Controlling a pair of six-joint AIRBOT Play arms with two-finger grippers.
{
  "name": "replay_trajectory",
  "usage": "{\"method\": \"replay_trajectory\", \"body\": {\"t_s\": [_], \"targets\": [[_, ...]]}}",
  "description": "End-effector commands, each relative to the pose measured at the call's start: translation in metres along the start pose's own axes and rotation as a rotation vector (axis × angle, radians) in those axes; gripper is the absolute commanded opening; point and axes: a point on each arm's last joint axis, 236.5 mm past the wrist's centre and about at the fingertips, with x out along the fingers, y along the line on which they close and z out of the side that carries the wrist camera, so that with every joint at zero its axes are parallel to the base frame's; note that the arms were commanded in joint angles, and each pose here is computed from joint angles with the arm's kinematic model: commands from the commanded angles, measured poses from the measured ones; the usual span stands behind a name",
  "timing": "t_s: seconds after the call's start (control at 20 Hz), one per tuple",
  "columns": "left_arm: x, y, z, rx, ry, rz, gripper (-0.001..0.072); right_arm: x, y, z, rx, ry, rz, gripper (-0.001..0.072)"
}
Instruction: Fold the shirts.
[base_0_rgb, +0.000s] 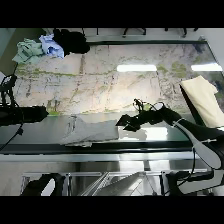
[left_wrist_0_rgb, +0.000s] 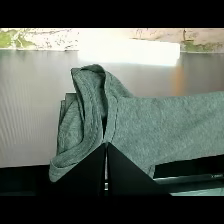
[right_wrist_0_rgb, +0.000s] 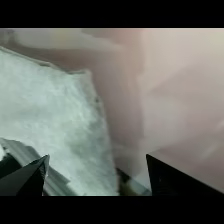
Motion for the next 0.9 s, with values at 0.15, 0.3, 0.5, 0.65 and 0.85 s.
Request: {"method": "replay_trajectory", "body": {"t_s": [0.15, 0.3, 0.5, 0.65, 0.85], "targets": [[0.000, 0.000, 0.002, -0.006, -0.009, 0.002, 0.0013, 0.044, 0.034, -0.006, -0.015, -0.029, 0.105, 0.0694], [0.000, 0.000, 0.004, -0.006, -0.014, 0.002, 0.0013, 0.052, 0.044, -0.001, -0.040, -0.072, 0.114, 0.0557], [0.000, 0.000, 0.003, -0.006, -0.012, 0.002, 0.0013, 0.036, 0.062, 0.005, -0.119, -0.103, 0.175, 0.0013], [0.000, 0.001, 0.003, -0.005, -0.012, 0.007, 0.0013, -0.027, 0.073, 0.018, -0.187, -0.193, 0.120, 0.0013], [0.000, 0.001, 0.003, -0.005, -0.013, 0.006, 0.0013, -0.147, 0.052, 0.026, -0.203, -0.430, -0.083, 0.0013]]}}
